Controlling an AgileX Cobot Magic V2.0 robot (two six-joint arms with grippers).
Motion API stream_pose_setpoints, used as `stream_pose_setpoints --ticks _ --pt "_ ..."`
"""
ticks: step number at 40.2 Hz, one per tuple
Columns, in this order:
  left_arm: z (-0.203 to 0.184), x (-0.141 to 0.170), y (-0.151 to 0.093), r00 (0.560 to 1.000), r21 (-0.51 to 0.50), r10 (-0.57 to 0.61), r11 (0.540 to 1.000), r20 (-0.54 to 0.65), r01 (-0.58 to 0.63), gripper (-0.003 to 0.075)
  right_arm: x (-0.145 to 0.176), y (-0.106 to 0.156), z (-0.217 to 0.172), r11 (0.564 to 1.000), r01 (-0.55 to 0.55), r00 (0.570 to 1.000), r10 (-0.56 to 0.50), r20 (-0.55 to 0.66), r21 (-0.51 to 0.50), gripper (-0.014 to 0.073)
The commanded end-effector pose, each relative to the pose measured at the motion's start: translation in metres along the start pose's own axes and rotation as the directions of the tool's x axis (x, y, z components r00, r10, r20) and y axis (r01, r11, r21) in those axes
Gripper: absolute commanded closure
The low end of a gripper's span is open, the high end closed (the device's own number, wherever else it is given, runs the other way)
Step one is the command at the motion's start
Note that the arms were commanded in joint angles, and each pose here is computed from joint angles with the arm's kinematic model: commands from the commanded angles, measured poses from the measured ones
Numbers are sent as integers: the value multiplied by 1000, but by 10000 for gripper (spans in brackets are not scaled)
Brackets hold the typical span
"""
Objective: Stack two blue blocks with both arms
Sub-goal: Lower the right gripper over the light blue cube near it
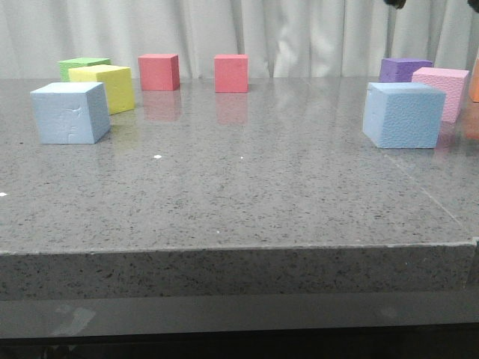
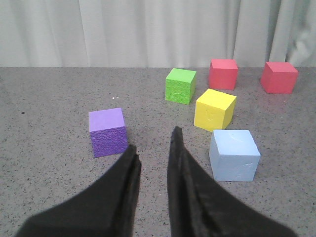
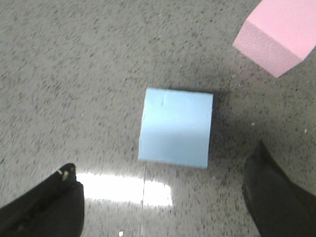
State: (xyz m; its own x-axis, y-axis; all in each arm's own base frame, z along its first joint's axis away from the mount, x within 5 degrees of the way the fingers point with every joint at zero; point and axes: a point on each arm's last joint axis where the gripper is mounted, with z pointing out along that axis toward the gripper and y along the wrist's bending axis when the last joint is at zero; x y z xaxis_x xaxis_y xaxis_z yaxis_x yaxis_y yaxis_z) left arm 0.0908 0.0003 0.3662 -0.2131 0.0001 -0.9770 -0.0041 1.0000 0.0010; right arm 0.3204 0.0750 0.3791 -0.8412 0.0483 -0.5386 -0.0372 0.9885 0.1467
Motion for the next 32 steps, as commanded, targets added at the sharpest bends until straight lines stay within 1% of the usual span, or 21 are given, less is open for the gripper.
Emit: stream_pose_setpoints --ticks 1,12,22,32 --pt "-2 -15 -1 995 10 3 1000 97 -4 587 -15 0 -11 1000 -15 993 14 121 7 -59" --pt "-2 -15 -1 995 10 3 1000 97 -4 587 -22 0 20 999 -23 994 21 105 22 -59" --pt "-2 -15 -1 995 10 3 1000 97 -4 587 -23 0 53 999 -22 999 20 44 39 -59" --pt "-2 -15 -1 995 10 3 1000 97 -4 587 -19 -2 91 998 -20 999 22 -43 61 -59"
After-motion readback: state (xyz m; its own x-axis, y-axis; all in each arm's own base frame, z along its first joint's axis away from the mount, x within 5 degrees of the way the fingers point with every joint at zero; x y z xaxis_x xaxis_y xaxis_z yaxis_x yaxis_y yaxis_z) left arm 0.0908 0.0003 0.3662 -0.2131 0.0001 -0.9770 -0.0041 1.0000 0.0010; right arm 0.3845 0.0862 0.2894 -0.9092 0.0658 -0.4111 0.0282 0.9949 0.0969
